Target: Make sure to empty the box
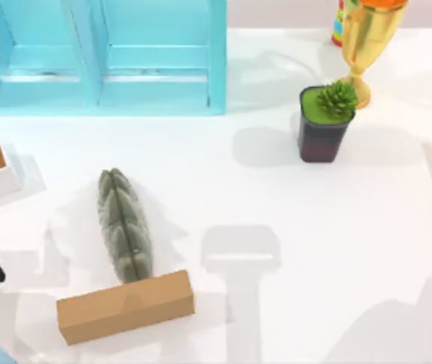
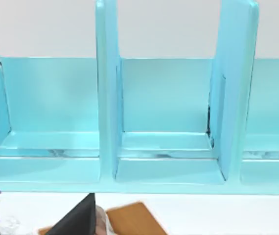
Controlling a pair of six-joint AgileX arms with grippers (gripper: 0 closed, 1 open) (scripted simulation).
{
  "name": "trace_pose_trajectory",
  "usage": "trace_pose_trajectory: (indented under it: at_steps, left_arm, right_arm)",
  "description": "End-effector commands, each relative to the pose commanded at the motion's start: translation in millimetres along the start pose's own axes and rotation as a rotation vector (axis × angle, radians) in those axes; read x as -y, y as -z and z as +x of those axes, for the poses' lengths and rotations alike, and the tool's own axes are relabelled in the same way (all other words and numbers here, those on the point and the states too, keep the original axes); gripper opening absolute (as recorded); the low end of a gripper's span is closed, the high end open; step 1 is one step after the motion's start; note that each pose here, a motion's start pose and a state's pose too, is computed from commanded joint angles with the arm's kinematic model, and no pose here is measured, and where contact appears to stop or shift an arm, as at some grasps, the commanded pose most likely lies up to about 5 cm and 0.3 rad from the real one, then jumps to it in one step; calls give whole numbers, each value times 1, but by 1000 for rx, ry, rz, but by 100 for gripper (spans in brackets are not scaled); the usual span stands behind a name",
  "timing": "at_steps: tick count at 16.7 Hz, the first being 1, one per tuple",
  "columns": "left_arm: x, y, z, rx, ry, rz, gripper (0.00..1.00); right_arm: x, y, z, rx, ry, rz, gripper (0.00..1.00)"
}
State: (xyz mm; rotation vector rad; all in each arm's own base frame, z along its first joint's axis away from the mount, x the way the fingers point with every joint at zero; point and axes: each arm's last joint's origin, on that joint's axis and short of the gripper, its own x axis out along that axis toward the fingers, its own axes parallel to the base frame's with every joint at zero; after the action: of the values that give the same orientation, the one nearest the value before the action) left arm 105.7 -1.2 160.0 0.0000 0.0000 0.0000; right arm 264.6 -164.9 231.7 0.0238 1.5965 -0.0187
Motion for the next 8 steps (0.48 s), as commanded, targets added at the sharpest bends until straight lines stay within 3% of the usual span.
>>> trace_pose_trajectory:
  at_steps: [8]
  left_arm:
    - [0, 0, 0, 0, 0, 0, 100]
  right_arm:
    - [-9, 9, -31, 27, 7, -16, 0]
